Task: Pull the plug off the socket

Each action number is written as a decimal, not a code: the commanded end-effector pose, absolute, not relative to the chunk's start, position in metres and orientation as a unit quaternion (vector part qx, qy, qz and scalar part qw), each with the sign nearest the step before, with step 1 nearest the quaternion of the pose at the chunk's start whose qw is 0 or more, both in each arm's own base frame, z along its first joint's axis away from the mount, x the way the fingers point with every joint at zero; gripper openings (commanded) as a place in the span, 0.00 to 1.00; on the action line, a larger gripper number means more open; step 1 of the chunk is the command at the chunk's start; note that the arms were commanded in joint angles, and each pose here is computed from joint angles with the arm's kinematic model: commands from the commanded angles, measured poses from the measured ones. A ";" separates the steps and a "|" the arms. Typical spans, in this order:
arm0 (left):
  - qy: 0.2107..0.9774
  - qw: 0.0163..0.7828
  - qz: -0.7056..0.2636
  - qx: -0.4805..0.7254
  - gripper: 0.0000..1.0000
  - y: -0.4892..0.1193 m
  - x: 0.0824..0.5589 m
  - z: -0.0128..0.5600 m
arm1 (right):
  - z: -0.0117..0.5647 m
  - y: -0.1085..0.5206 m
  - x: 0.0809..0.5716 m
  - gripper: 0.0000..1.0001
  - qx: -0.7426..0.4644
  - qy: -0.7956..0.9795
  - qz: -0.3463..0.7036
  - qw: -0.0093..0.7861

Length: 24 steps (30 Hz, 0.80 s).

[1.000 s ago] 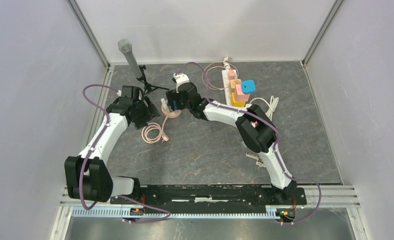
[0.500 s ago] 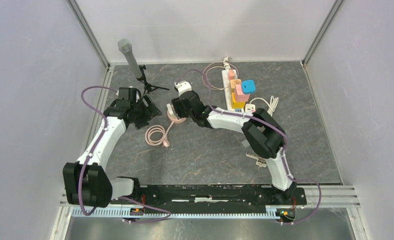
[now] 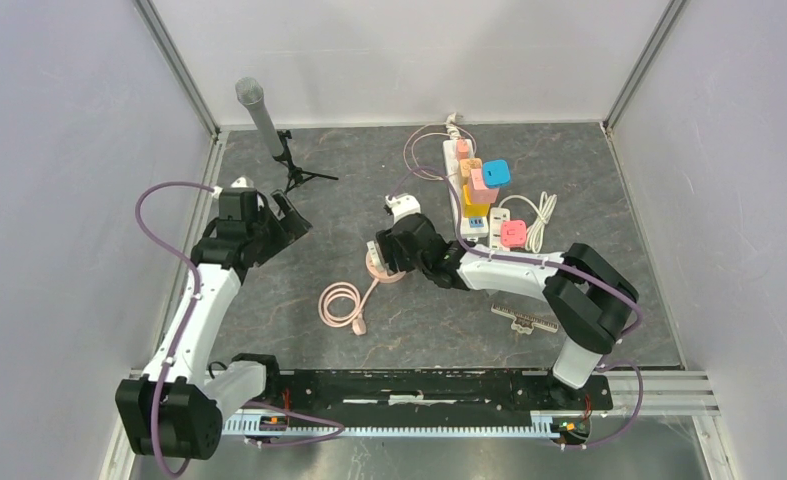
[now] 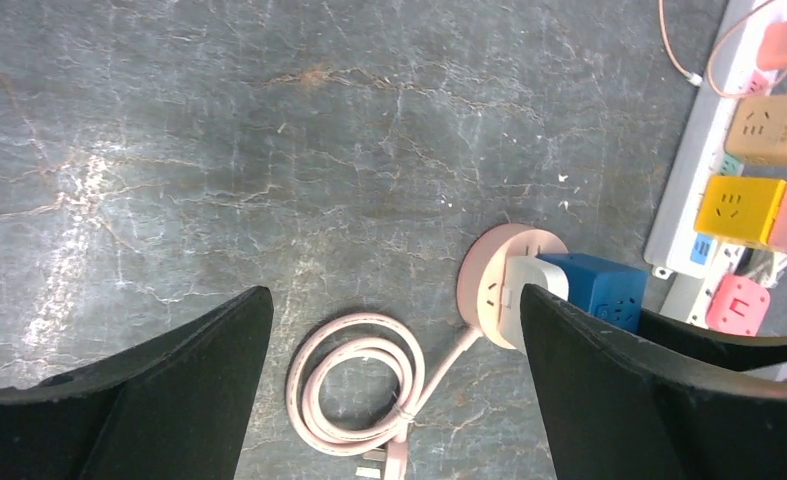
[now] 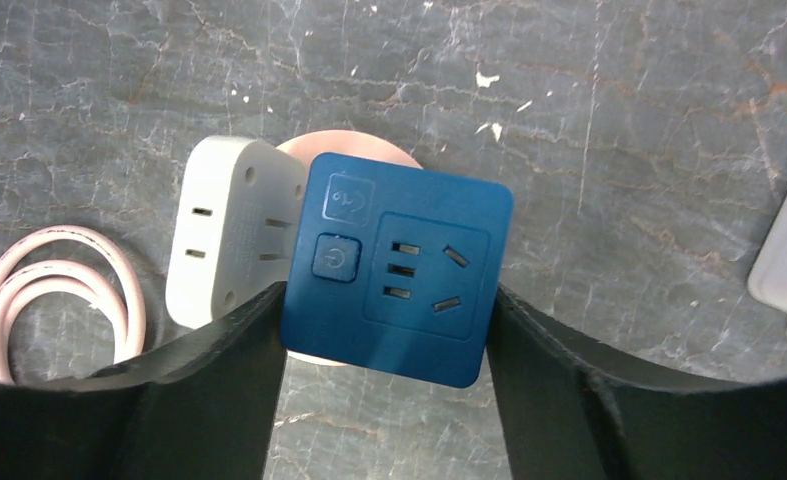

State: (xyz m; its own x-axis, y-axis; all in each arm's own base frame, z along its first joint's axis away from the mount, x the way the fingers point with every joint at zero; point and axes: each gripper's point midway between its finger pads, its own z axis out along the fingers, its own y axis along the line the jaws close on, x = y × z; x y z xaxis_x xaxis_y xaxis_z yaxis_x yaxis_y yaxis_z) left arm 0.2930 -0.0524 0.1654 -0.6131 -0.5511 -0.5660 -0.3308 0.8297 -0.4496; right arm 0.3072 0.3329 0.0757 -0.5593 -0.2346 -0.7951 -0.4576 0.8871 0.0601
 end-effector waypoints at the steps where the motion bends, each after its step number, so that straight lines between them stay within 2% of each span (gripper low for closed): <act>1: 0.892 0.345 -0.212 -0.203 1.00 -0.074 0.286 0.170 | 0.086 0.337 0.297 0.80 -0.190 0.880 0.143 0.411; 4: 0.885 0.305 -0.316 -0.156 1.00 -0.113 0.277 0.174 | 0.100 0.340 0.304 0.87 -0.182 0.882 0.133 0.413; 8: 0.868 0.285 -0.373 -0.164 1.00 -0.134 0.271 0.166 | 0.112 0.341 0.308 0.86 -0.173 0.885 0.128 0.414; 13: 0.866 0.264 -0.389 -0.172 0.98 -0.148 0.274 0.150 | 0.110 0.342 0.310 0.85 -0.173 0.890 0.120 0.405; 20: 0.863 0.233 -0.412 -0.179 0.97 -0.175 0.290 0.137 | 0.088 0.333 0.303 0.81 -0.195 0.912 0.092 0.348; 24: 0.875 0.211 -0.396 -0.182 0.93 -0.185 0.299 0.119 | 0.088 0.333 0.304 0.74 -0.204 0.908 0.101 0.351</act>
